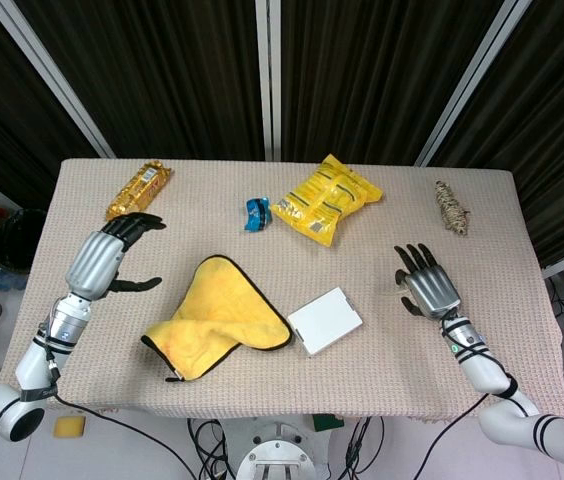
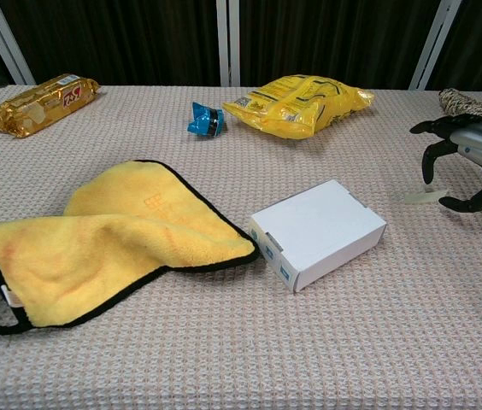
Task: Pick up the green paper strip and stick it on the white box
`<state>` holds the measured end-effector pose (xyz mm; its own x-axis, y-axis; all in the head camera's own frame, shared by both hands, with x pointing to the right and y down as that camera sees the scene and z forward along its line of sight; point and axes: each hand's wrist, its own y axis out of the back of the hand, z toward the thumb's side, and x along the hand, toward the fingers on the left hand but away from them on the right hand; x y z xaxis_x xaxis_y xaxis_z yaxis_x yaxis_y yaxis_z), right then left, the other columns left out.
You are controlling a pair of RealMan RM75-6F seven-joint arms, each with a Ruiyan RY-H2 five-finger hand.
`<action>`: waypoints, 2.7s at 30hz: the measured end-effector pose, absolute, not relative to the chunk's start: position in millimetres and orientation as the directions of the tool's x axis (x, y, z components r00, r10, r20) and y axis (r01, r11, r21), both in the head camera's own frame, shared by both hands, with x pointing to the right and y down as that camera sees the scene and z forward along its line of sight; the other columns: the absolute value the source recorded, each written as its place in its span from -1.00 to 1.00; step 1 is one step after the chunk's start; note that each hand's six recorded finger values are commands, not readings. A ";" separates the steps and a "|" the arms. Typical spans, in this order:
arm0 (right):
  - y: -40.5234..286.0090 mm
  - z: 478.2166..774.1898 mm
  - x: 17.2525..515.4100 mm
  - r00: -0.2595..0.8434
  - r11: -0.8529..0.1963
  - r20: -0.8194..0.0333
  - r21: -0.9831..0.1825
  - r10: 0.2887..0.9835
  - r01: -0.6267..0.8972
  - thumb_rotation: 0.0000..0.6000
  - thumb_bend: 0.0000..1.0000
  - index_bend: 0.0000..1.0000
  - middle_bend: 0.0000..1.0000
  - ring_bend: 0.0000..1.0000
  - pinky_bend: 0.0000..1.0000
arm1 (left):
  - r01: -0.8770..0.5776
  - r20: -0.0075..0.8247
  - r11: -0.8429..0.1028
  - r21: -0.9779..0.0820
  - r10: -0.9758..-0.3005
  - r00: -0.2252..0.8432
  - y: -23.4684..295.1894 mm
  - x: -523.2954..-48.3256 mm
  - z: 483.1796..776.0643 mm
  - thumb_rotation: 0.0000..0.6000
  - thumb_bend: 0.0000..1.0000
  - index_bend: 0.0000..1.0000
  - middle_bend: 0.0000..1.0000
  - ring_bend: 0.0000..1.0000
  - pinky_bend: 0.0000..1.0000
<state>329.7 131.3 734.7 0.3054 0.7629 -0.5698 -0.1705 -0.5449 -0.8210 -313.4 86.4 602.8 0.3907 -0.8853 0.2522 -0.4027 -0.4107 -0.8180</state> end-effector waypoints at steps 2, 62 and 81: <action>131.5 736.0 329.4 0.305 -0.546 -0.571 -0.820 0.762 -0.172 1.00 -0.37 -0.07 -0.95 -1.00 -1.00 | -0.402 0.254 -0.412 -0.818 -0.885 0.390 86.6 -313.6 603.1 1.00 -0.94 -0.49 -0.54 -0.64 -0.58; 130.3 751.7 320.8 0.299 -0.546 -0.565 -0.824 0.769 -0.150 1.00 -0.15 0.20 -0.92 -1.00 -1.00 | -0.371 0.317 -0.463 -0.805 -0.865 0.390 88.3 -317.6 615.7 1.00 -0.92 -0.49 -0.54 -0.64 -0.58; 129.4 703.4 271.4 0.444 -0.441 -0.420 -0.895 0.791 -0.061 1.00 -0.15 0.23 -0.90 -1.00 -1.00 | -0.394 0.291 -0.432 -0.811 -0.883 0.369 85.8 -328.0 604.6 1.00 -0.92 -0.49 -0.54 -0.64 -0.58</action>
